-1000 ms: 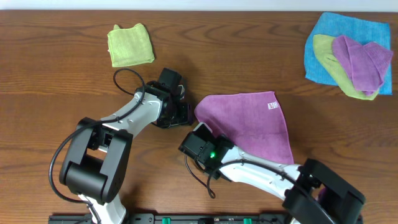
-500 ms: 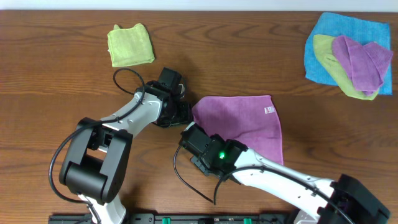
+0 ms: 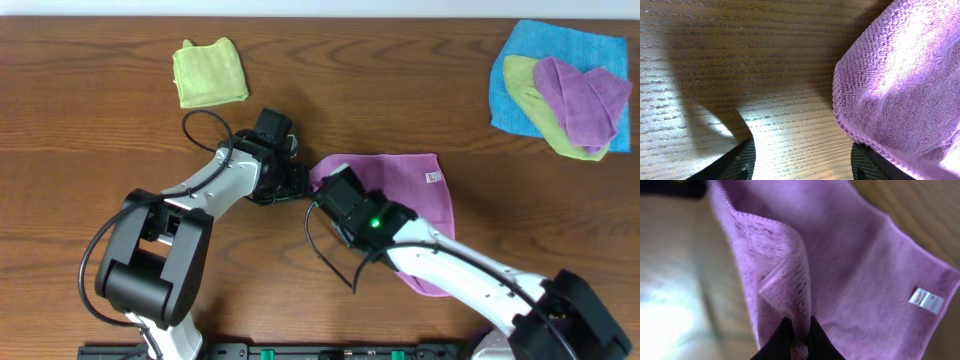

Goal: Fold the cloth

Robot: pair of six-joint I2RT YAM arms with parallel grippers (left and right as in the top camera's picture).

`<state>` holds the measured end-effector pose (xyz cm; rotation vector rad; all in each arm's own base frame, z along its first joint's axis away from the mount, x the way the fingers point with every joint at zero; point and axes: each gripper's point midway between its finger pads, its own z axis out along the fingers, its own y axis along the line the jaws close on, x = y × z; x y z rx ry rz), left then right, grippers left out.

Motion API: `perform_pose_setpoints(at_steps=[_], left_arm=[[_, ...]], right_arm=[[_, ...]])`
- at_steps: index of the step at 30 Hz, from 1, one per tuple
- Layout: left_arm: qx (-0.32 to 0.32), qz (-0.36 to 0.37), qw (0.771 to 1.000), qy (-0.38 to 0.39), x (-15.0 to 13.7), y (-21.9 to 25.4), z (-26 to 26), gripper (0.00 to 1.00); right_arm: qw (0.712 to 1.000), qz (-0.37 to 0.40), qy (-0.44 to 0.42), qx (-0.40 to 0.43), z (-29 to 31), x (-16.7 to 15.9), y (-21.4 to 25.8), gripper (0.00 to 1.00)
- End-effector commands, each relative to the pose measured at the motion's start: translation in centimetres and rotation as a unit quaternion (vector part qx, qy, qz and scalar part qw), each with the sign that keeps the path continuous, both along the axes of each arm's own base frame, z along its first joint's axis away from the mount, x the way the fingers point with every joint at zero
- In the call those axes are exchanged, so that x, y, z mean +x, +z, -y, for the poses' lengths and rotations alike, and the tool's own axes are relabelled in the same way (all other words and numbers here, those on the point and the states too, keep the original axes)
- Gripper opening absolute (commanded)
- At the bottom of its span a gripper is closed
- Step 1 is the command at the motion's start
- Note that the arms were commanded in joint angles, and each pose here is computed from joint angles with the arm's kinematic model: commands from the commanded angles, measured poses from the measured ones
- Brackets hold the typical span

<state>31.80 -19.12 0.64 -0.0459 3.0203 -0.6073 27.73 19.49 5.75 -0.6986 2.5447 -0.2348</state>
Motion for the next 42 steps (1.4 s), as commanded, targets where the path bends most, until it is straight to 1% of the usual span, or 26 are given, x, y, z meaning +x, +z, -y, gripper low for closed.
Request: perform_pose_setpoints(at_steps=[1, 2, 3, 4, 5, 8, 11, 12, 14, 17, 21, 24, 26, 27, 28, 32, 37, 41, 42], left_arm=[[0.022, -0.010, 1.000, 0.004, -0.3, -0.9, -1.0, 0.63], [0.023, -0.010, 1.000, 0.004, -0.4, -0.9, -1.0, 0.64], [0.023, -0.011, 1.000, 0.004, -0.4, -1.0, -1.0, 0.67], [0.023, -0.012, 1.000, 0.004, -0.4, -1.0, -1.0, 0.69], [0.024, -0.013, 1.000, 0.004, -0.5, -1.0, -1.1, 0.71], [0.025, -0.017, 1.000, 0.003, -0.7, -1.0, -1.1, 0.72], [0.027, -0.021, 0.999, 0.003, -0.9, -1.0, -1.2, 0.72], [0.027, -0.022, 0.999, 0.003, -0.9, -1.1, -1.2, 0.72], [0.027, -0.021, 0.999, 0.003, -0.9, -1.1, -1.2, 0.72], [0.026, -0.018, 0.999, 0.004, -0.7, -1.0, -1.2, 0.72], [0.026, -0.018, 0.999, 0.003, -0.7, -1.0, -1.2, 0.72], [0.027, -0.017, 1.000, 0.002, -0.7, -1.0, -1.2, 0.73], [0.027, -0.017, 1.000, 0.002, -0.7, -1.0, -1.2, 0.73], [0.027, -0.017, 1.000, 0.002, -0.7, -1.0, -1.2, 0.73], [0.027, -0.017, 1.000, 0.002, -0.7, -1.0, -1.2, 0.73], [0.026, -0.017, 0.999, 0.002, -0.7, -1.0, -1.2, 0.73], [0.026, -0.017, 1.000, 0.002, -0.7, -1.0, -1.2, 0.73], [0.026, -0.017, 1.000, 0.002, -0.7, -1.0, -1.2, 0.73], [0.026, -0.017, 1.000, 0.002, -0.7, -1.0, -1.2, 0.72]], right_arm=[[0.999, -0.005, -0.027, -0.023, 1.8, 0.7, -1.8, 0.12], [0.999, -0.005, -0.033, -0.022, 2.0, 1.0, -1.9, 0.19], [0.999, -0.003, -0.039, -0.021, 2.2, 1.4, -2.1, 0.38], [0.998, 0.004, -0.050, -0.023, 2.7, 2.0, -2.1, 0.73], [0.998, 0.010, -0.057, -0.024, 3.1, 2.4, -2.1, 0.99], [0.997, 0.010, -0.077, -0.018, 4.0, 3.1, -2.1, 0.99], [0.997, -0.042, -0.057, 0.019, 2.7, 1.2, -2.5, 0.99], [0.996, -0.053, -0.062, 0.027, 2.5, 0.6, -2.4, 0.99], [0.995, -0.060, -0.075, 0.033, 2.3, -0.2, -2.3, 0.99], [0.993, -0.079, -0.067, 0.054, 1.1, -1.1, -2.5, 0.98], [0.993, -0.081, -0.063, 0.056, 0.4, -1.7, -2.5, 0.96], [0.995, -0.070, -0.063, 0.044, 0.7, -1.5, -2.4, 0.95], [0.995, -0.068, -0.061, 0.045, 0.6, -1.4, -2.5, 0.91], [0.995, -0.066, -0.061, 0.046, 0.6, -1.3, -2.6, 0.86], [0.995, -0.063, -0.056, 0.048, 0.6, -1.2, -2.8, 0.78], [0.996, -0.052, -0.051, 0.055, 0.4, -0.9, -3.6, 0.61], [0.996, -0.046, -0.044, 0.055, 0.2, -0.6, -3.6, 0.60], [0.997, -0.052, -0.044, 0.048, 0.2, -0.6, -4.5, 0.54], [0.997, -0.056, -0.043, 0.044, 0.3, -0.6, -5.0, 0.54]])
